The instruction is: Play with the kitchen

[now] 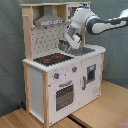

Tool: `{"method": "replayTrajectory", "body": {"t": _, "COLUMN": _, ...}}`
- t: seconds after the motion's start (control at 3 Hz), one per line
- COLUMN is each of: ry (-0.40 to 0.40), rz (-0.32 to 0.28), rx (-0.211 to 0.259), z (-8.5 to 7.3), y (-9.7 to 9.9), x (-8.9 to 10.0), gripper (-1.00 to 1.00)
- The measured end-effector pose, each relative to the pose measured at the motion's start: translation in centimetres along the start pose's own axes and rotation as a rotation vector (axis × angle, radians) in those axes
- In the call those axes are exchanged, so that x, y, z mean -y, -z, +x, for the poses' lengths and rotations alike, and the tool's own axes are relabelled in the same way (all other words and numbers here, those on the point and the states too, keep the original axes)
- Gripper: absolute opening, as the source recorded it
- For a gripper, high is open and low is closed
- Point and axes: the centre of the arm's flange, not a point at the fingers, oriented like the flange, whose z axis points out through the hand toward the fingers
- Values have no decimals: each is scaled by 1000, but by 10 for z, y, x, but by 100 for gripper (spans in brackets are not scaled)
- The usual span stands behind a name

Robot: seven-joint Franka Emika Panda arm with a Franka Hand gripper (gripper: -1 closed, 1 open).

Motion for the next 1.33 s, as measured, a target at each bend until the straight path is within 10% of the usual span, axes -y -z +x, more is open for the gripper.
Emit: {"method": "replayTrajectory", "body": {"t": 1.33, "ry": 107, "rz": 43, "rx": -23, "z": 27, "y": -21, "x": 4, "gripper": -100}}
